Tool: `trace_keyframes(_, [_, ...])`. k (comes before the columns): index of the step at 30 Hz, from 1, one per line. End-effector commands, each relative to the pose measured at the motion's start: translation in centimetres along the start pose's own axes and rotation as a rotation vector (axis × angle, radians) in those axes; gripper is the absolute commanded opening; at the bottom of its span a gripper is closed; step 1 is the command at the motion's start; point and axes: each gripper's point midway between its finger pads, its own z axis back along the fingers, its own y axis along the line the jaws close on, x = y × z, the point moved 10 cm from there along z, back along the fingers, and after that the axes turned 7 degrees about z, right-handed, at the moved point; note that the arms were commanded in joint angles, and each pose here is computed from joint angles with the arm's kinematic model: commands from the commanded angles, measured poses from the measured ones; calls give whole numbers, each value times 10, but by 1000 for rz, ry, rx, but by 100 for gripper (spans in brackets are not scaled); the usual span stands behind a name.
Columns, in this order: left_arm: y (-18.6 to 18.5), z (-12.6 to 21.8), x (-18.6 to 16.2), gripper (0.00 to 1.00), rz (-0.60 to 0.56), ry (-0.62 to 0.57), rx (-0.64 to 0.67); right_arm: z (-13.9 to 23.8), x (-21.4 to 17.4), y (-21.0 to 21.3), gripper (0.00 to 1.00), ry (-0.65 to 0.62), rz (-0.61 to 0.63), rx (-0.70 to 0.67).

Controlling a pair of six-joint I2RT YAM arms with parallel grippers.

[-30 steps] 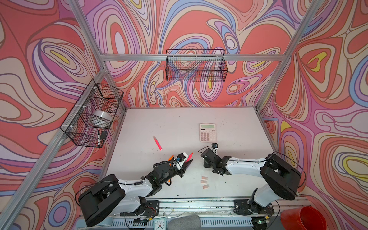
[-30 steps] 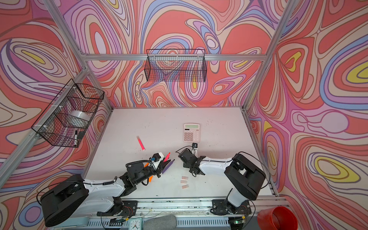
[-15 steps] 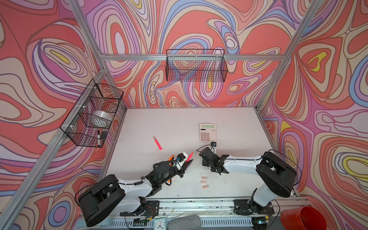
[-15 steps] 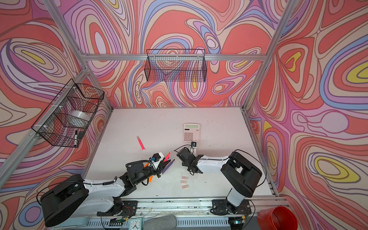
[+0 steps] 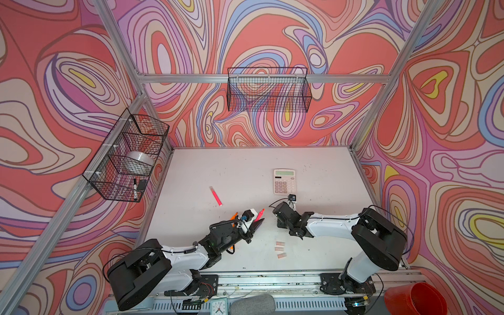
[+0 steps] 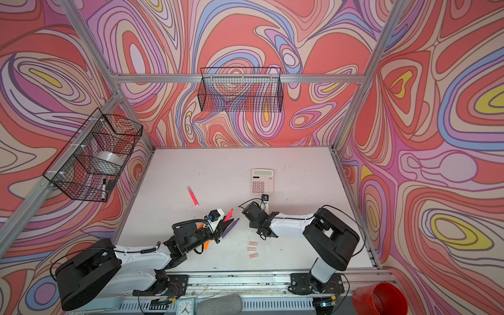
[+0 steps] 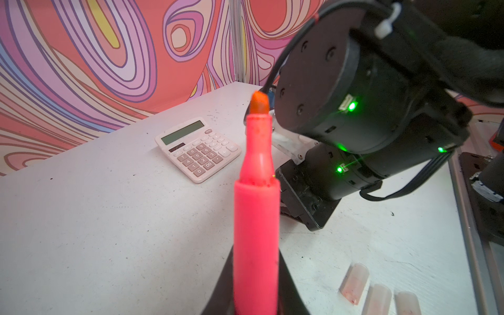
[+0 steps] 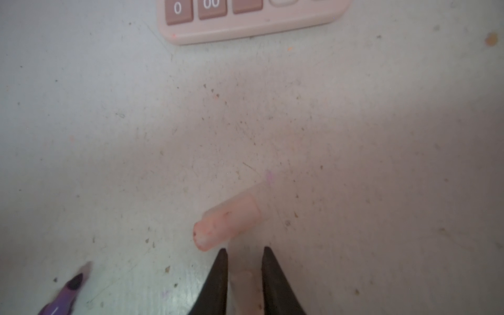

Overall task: Insert the pens into the pen caps
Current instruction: 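Lower the right gripper onto a pink cap and grasp it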

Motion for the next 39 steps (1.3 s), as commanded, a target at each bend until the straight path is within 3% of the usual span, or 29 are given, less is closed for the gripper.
trace_keyframes(1, [0,0,10,0,-11,-56,1,-1,-15,-9,22,93,43,-35])
trace_keyframes(14, [0,-1,9,0,-5,-60,1,0,-18,-1,26,104,84,-61])
trace_keyframes(22, [1,-1,10,0,5,-67,13,-3,-21,-1,11,104,86,-78])
trace_keyframes(33, [17,12,22,0,346,-115,252,20,-6,-4,8,-26,-7,14])
trace_keyframes(37, [18,24,34,0,396,-65,315,40,6,-9,6,-124,-56,51])
trace_keyframes(39, [15,28,35,0,389,-49,279,51,13,-10,6,-178,-78,86])
